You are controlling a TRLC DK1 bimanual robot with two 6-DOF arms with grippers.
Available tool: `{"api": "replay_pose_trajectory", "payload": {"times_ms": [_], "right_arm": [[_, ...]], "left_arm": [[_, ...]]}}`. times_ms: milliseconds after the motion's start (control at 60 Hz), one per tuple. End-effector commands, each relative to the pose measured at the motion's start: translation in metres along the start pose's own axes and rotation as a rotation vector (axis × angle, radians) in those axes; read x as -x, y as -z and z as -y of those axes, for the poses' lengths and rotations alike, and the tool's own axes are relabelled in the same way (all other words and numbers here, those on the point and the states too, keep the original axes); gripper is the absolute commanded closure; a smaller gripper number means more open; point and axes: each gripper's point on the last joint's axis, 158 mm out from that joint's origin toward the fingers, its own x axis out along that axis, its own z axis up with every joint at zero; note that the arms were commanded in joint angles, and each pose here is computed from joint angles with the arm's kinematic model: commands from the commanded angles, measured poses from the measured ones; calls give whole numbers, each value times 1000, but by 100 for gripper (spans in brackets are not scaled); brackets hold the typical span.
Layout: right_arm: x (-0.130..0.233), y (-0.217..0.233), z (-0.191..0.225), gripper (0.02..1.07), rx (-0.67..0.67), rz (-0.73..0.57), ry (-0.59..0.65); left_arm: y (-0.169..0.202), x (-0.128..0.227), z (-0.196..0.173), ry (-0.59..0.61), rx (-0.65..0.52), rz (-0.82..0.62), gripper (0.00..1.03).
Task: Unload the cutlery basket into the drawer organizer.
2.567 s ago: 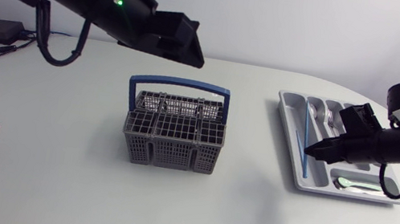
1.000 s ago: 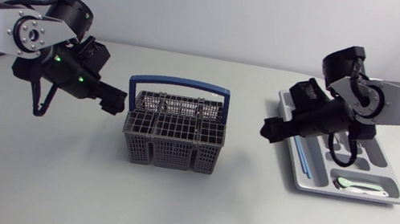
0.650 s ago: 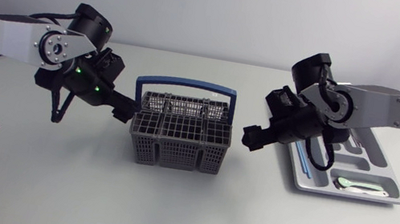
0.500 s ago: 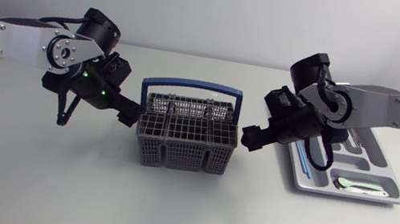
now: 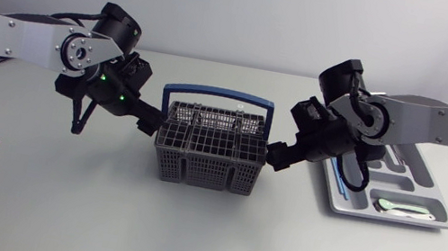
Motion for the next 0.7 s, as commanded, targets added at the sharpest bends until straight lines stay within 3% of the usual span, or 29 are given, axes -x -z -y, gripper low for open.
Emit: {"api": "replay_pose_trajectory", "payload": {"times_ms": [0,683], "right_arm": [[-5,4,-8,11,-10,-20,-7],[-2,8,9,10,-19,-27,51]], "left_arm": [[-11,-3,4,2,-4,18,5],[-4,1,5,2,-8,13,5]]}}
